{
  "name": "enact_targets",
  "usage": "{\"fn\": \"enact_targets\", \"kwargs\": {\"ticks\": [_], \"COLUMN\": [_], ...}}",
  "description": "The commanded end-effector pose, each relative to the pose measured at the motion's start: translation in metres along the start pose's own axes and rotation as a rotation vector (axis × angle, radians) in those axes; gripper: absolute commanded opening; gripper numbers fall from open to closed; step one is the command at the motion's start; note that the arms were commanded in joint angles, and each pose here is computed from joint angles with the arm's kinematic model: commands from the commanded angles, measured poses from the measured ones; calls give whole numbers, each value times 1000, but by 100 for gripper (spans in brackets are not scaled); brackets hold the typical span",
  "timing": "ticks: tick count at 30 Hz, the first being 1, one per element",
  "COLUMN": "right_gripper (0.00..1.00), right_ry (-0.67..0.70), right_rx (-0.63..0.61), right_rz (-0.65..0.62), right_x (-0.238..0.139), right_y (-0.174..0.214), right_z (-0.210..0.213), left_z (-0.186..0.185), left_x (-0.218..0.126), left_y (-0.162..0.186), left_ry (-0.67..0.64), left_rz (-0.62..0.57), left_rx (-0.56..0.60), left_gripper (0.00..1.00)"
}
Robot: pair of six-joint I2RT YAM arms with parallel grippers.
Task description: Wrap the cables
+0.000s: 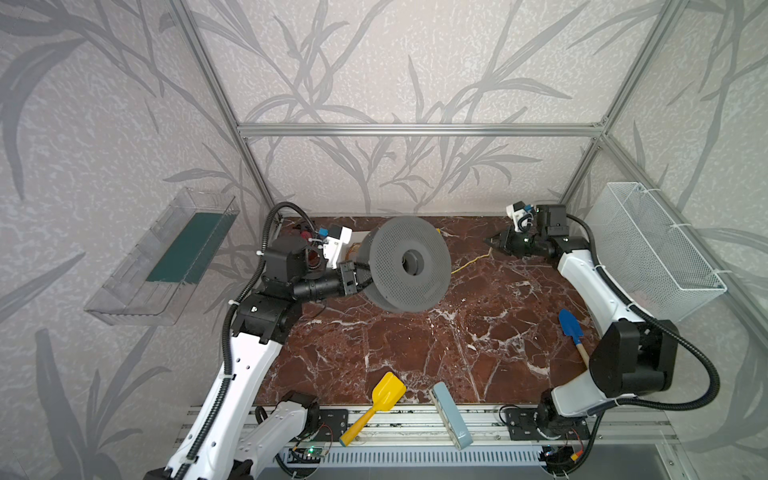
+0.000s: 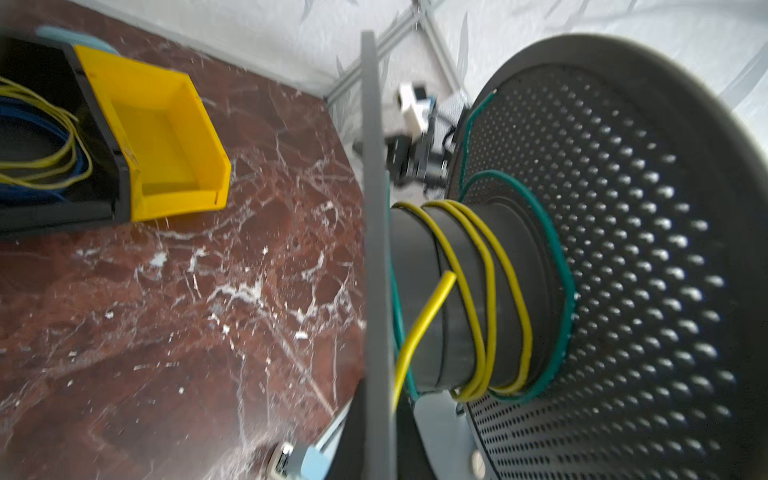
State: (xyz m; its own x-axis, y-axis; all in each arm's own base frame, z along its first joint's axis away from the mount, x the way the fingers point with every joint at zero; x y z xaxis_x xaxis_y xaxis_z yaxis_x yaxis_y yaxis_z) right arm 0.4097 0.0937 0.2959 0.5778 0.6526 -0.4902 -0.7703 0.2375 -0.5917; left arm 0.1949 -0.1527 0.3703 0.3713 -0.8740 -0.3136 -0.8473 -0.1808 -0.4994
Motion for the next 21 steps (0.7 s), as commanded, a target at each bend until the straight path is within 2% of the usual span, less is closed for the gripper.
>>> {"fn": "enact_targets", "kwargs": {"ticks": [1, 6, 8, 13, 16, 21], "right_gripper": [0, 0, 0, 0, 0, 0], "right_ry": [46, -38, -92, -215, -284, -372], "right_rx": [-89, -245, -294, -465, -539, -559], "right_rz": [9, 30, 51, 116, 138, 118], "right_x": [-2, 20, 25, 26, 14, -11], "right_y": [-28, -35, -32, -11, 9, 37], "right_z": [17, 90, 124, 216, 262, 304], "left_z": [5, 37, 55, 73, 73, 78], "left_x": [8, 32, 37, 59, 80, 125], "left_y": [48, 71, 67, 47, 26, -3], "left_ry": [-82, -328, -479, -751, -776, -716], "left_rz": [213, 341, 350, 341, 234, 6], "left_rx": [113, 221, 272, 380, 314, 41], "left_gripper": [0, 0, 0, 0, 0, 0]}}
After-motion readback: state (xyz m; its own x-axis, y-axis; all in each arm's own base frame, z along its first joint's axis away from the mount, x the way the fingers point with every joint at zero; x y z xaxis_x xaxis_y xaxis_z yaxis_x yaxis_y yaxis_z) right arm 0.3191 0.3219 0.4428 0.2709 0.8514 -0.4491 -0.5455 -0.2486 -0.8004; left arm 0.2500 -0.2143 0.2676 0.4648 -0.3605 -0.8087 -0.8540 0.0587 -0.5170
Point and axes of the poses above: each gripper's point midway between its finger pads, its own x axis out along the fingers, its own z axis along the line the jaws close on, y = z × x, the point moved 5 cm from there along -x, back along the fingers, and after that the axes turned 5 degrees about -x, right-handed, at the moved point
